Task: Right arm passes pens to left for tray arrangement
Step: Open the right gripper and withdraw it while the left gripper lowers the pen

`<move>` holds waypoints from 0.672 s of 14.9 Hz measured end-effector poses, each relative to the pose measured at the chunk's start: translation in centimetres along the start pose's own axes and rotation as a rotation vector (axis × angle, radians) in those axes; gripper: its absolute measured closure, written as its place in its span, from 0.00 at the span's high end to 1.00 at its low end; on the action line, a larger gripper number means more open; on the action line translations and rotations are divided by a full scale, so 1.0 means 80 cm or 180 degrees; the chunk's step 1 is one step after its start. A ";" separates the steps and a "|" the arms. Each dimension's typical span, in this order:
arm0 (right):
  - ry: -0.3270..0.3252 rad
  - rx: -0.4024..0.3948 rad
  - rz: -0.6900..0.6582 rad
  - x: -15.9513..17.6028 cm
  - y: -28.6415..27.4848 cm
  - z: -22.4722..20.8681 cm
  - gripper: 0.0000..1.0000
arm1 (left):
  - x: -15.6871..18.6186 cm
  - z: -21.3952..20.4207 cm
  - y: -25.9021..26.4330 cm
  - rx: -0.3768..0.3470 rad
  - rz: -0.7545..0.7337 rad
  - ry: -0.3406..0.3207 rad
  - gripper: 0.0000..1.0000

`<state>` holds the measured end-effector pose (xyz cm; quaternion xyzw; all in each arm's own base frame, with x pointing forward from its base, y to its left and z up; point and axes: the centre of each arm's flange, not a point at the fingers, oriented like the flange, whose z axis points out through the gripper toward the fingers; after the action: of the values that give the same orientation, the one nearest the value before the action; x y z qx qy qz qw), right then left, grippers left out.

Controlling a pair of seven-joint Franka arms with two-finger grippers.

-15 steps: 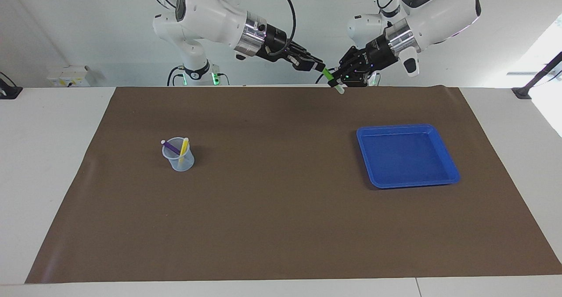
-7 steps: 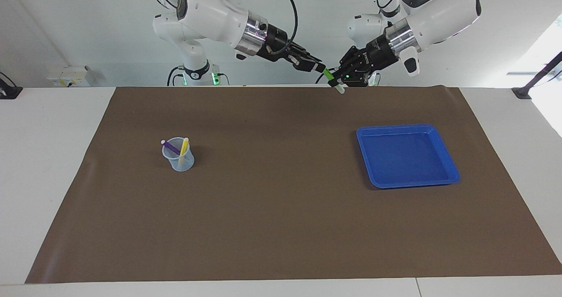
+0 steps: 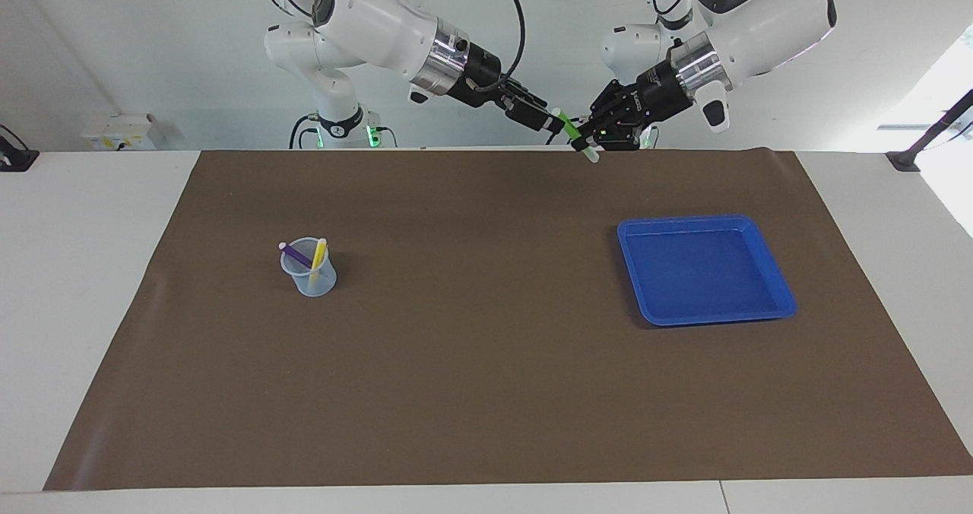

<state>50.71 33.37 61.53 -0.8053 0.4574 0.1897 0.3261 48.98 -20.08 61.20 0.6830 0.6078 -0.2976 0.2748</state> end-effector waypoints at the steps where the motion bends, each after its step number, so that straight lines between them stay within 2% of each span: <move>1: 0.0160 -0.0106 -0.0149 0.003 0.004 0.001 1.00 | 0.008 -0.006 0.002 -0.0025 0.0107 0.0003 0.18; 4: 0.0567 -0.0453 -0.0652 0.020 0.017 -0.009 1.00 | 0.043 -0.017 0.001 -0.0029 0.0587 0.0107 0.18; 7: 0.0871 -0.0738 -0.1054 0.063 0.026 -0.039 1.00 | 0.079 -0.030 -0.003 0.0027 0.1138 0.0279 0.18; 10: 0.1069 -0.1024 -0.1470 0.111 0.044 -0.054 1.00 | 0.109 -0.041 -0.004 0.0206 0.1856 0.0619 0.18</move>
<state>52.25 23.58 58.03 -0.9490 0.2742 0.0451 0.1491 49.60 -11.85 56.93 0.8623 0.3999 -0.1586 0.2673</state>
